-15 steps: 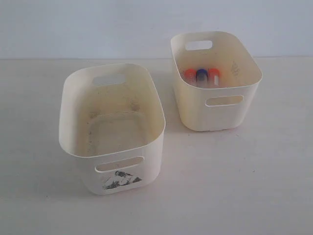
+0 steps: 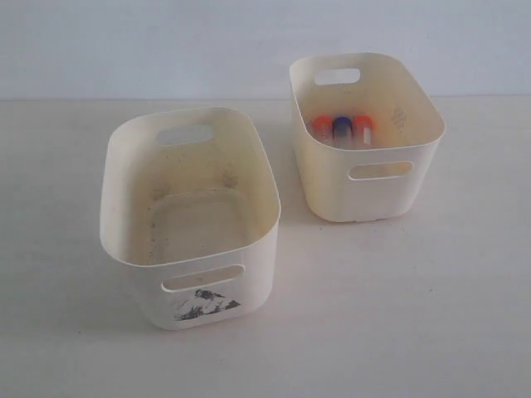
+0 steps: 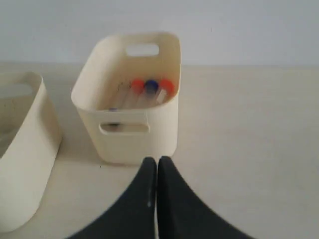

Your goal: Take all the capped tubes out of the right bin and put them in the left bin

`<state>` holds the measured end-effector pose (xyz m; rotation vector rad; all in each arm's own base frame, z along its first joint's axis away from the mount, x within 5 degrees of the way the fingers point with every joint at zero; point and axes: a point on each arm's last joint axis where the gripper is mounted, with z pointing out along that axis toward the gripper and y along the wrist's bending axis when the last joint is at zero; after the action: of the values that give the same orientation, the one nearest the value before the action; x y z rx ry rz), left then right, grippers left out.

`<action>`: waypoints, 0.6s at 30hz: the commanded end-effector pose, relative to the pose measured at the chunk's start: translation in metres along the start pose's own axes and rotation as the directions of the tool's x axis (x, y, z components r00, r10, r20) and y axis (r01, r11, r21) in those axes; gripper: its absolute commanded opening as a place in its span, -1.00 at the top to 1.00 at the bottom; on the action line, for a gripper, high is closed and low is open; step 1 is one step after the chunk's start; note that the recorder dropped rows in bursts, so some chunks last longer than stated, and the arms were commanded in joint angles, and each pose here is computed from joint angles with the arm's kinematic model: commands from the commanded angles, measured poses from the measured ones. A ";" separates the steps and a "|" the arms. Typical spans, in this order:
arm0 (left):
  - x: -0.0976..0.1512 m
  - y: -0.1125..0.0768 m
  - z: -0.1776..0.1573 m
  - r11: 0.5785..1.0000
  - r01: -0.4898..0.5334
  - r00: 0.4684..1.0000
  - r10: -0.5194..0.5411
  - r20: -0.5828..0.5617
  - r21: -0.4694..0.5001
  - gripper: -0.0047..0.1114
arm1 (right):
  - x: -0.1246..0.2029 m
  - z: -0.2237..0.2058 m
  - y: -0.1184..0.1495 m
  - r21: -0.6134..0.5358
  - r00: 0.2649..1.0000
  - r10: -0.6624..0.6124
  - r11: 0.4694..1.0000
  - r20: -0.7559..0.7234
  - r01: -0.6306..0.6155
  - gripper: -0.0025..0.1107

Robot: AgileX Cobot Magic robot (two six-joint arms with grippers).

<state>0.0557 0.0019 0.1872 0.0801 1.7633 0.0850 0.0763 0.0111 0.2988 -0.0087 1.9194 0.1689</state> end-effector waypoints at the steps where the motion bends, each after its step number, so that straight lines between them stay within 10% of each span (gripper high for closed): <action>1: -0.002 0.000 0.000 1.000 0.023 1.000 -0.023 0.015 0.002 0.84 | -0.046 -0.003 0.007 -0.025 0.972 -0.217 0.975 0.089 0.219 0.96; 6: -0.002 0.000 0.000 1.000 0.023 1.000 -0.023 0.015 0.002 0.84 | -0.098 0.034 0.014 -0.109 0.994 -0.050 0.993 -0.093 0.040 0.84; 12: -0.002 0.000 0.000 1.000 0.023 1.000 -0.023 0.015 0.002 0.84 | -0.149 0.134 0.015 -0.186 0.947 0.009 0.980 -0.322 -0.072 0.22; 18: -0.002 0.000 0.000 1.000 0.023 1.000 -0.023 0.015 0.002 0.84 | -0.170 0.242 0.016 -0.264 0.909 0.025 0.953 -0.415 -0.147 0.22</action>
<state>0.0557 0.0019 0.1872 0.0801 1.7633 0.0850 0.3215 0.0371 0.3906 -0.1301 2.2553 0.5088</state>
